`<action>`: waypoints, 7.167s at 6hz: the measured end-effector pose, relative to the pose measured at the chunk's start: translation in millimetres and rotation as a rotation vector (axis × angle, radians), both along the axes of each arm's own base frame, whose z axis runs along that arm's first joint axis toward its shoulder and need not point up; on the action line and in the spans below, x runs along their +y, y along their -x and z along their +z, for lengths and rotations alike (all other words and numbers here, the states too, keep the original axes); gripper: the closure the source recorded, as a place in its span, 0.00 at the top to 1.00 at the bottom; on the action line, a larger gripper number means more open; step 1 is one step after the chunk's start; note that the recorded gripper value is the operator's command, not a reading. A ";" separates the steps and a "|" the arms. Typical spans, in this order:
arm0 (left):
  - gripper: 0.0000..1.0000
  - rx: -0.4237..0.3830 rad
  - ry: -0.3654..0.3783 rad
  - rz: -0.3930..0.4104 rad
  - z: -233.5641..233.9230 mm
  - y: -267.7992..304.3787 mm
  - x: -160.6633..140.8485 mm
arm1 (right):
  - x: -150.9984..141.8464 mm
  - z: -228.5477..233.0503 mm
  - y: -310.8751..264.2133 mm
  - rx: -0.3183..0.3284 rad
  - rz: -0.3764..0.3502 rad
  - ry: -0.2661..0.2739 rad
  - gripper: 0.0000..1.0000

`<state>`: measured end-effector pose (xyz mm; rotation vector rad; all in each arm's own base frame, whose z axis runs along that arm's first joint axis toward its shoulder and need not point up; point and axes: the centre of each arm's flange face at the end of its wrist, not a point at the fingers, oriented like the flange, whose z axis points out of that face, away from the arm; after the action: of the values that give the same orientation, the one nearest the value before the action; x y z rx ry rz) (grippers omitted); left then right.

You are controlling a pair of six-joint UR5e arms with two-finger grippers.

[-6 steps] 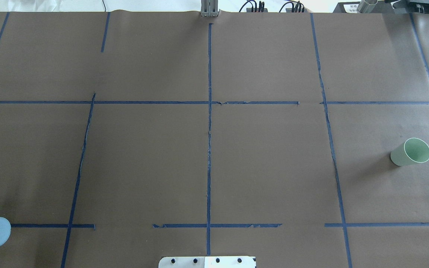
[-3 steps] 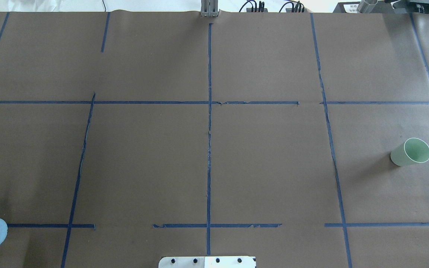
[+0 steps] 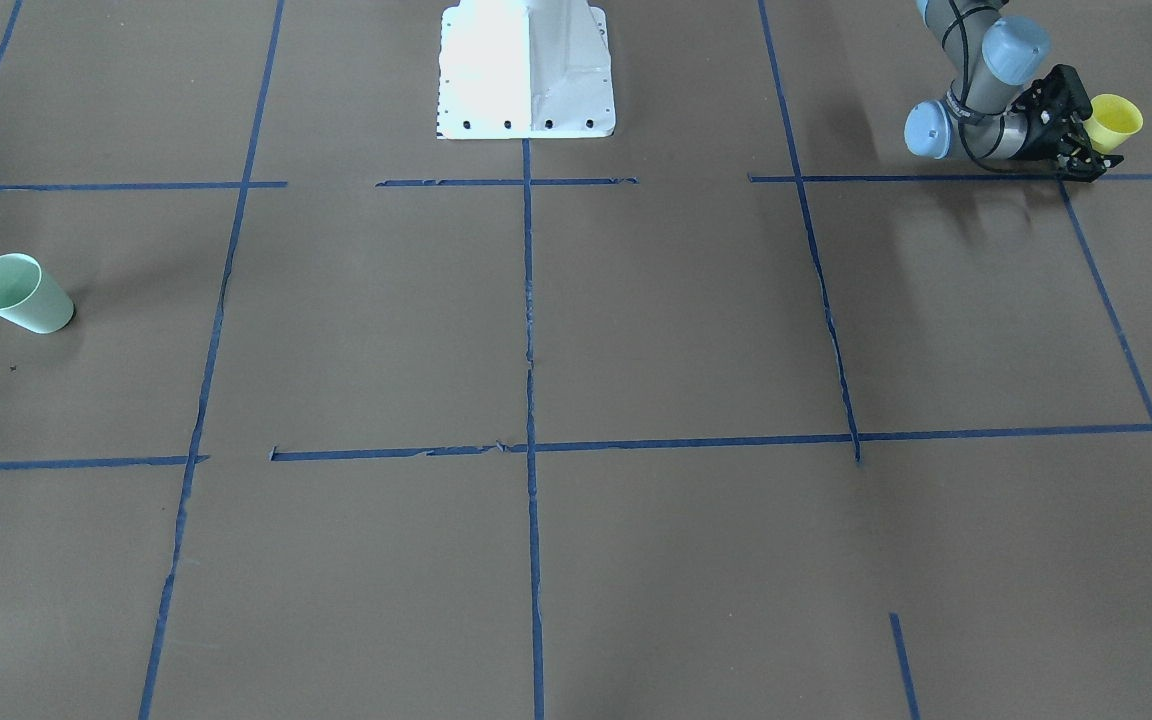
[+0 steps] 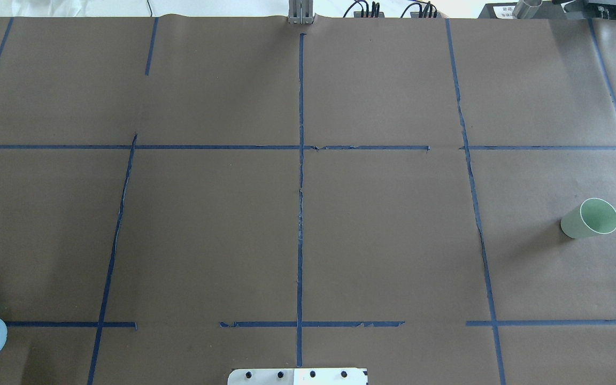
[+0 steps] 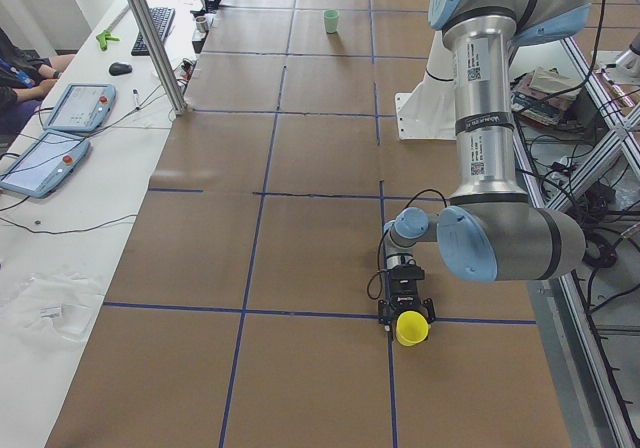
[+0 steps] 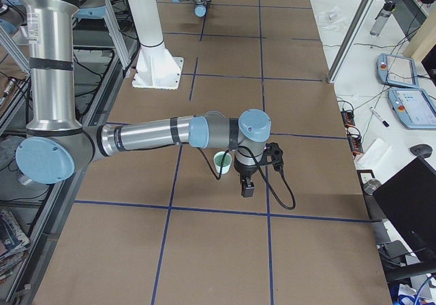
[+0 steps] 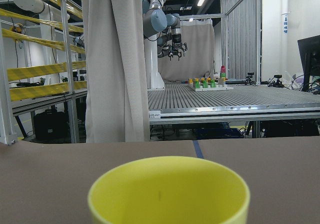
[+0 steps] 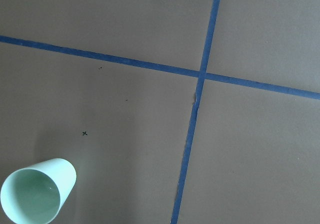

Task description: Transfer and stack yellow cup on green cup

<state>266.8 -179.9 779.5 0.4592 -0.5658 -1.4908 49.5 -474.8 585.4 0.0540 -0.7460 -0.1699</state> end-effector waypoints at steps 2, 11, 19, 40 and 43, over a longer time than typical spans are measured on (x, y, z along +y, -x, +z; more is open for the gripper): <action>0.76 -0.006 -0.003 0.008 2.0 2.9 -0.6 | -0.5 -0.6 0.1 0.000 0.001 0.000 1.00; 0.75 0.088 -0.132 0.309 -29.0 118.1 -144.6 | 2.1 4.4 1.2 -0.017 0.005 0.020 1.00; 0.39 0.361 -0.732 0.706 -281.4 46.4 -395.1 | 3.7 14.8 2.0 -0.028 0.006 0.045 1.00; 0.29 0.222 -1.028 1.275 -660.4 -368.3 -293.4 | -177.0 -382.9 344.8 -0.170 -0.017 0.171 0.99; 0.29 0.227 -1.027 1.282 -659.7 -371.4 -289.3 | -211.3 -463.2 436.3 -0.141 -0.019 0.337 0.99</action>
<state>638.1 -469.2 119.8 1.1358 0.6890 -0.4312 -386.8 -686.1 122.3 -0.2641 -0.9073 -0.0570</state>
